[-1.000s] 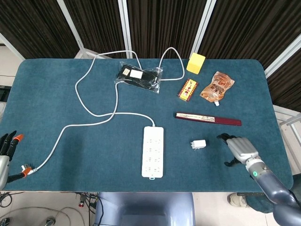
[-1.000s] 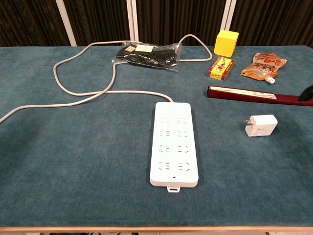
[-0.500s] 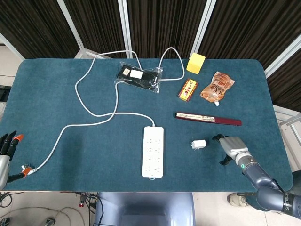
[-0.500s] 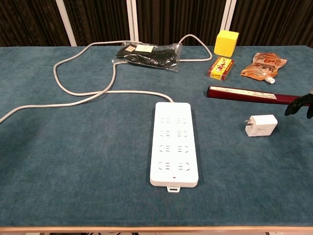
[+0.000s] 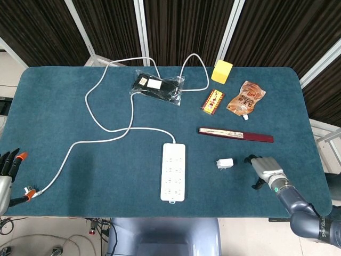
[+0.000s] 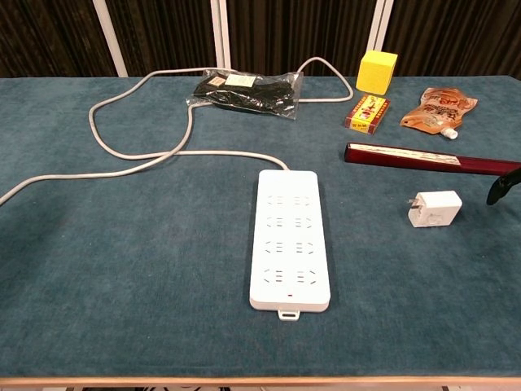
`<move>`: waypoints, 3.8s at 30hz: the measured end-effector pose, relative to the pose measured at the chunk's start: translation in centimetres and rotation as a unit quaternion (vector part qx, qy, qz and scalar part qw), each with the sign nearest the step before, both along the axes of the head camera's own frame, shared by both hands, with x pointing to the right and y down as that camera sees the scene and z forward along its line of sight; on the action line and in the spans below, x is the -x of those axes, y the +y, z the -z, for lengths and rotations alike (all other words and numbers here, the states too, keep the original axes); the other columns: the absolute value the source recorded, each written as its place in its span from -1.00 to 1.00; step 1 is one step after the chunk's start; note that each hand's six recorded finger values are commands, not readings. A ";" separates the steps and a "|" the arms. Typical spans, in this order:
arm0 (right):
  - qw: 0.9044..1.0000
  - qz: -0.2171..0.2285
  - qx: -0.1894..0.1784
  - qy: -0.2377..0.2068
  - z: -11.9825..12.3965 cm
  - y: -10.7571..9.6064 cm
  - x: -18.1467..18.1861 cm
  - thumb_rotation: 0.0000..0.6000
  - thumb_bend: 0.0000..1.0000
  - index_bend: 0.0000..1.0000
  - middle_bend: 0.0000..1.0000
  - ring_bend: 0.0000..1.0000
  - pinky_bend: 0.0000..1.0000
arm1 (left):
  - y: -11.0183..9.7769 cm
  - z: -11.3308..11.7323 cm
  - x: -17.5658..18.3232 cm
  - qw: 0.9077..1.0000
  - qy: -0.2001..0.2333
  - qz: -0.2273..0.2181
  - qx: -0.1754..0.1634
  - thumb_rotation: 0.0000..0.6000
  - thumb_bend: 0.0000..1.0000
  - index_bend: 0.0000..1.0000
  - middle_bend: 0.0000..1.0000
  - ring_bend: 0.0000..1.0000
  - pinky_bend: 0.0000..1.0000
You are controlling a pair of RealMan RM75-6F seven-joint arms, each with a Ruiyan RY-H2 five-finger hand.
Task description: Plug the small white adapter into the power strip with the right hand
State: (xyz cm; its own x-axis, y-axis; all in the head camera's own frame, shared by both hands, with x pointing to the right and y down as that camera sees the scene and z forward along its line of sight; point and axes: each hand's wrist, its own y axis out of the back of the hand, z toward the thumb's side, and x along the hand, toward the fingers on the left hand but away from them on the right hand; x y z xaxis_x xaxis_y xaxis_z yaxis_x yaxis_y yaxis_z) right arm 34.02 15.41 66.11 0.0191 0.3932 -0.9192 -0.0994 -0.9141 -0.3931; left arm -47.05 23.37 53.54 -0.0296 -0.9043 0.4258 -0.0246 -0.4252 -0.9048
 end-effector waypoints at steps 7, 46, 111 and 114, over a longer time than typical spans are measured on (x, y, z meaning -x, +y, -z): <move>1.000 0.008 0.005 -0.012 -0.2 0.2 0.9 1.00 -0.46 -0.60 -0.72 -0.57 -0.44 | -0.1 -0.2 0.0 1.000 -0.001 0.000 0.003 1.00 -0.82 -0.78 -1.00 -1.00 -1.00; 0.999 0.023 0.011 -0.040 -0.1 0.3 3.9 1.00 -0.45 -0.60 -0.72 -0.57 -0.44 | -0.1 -0.3 0.1 1.000 -0.001 0.004 0.007 1.00 -0.82 -0.78 -1.00 -1.00 -1.00; 0.997 0.002 -0.078 -0.027 2.2 -3.5 7.3 1.00 -0.46 -0.64 -0.70 -0.49 -0.37 | 0.0 -0.4 0.4 1.000 -0.008 0.016 0.011 1.00 -0.82 -0.78 -1.00 -1.00 -1.00; 0.993 -0.030 -0.107 -0.040 1.8 -3.4 7.6 1.00 -0.46 -0.64 -0.68 -0.45 -0.36 | 0.0 -0.4 0.3 1.000 -0.008 0.015 0.011 1.00 -0.82 -0.78 -1.00 -1.00 -1.00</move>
State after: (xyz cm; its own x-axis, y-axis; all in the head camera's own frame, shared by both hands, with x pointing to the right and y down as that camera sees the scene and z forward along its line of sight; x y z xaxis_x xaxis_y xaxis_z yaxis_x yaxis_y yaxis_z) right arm 26.41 12.00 64.35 0.0601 0.5823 -0.8108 -0.0081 -0.8119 -0.5837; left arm -47.36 23.36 53.92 -0.0646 -0.8935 0.4444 -0.0230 -0.4439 -0.8958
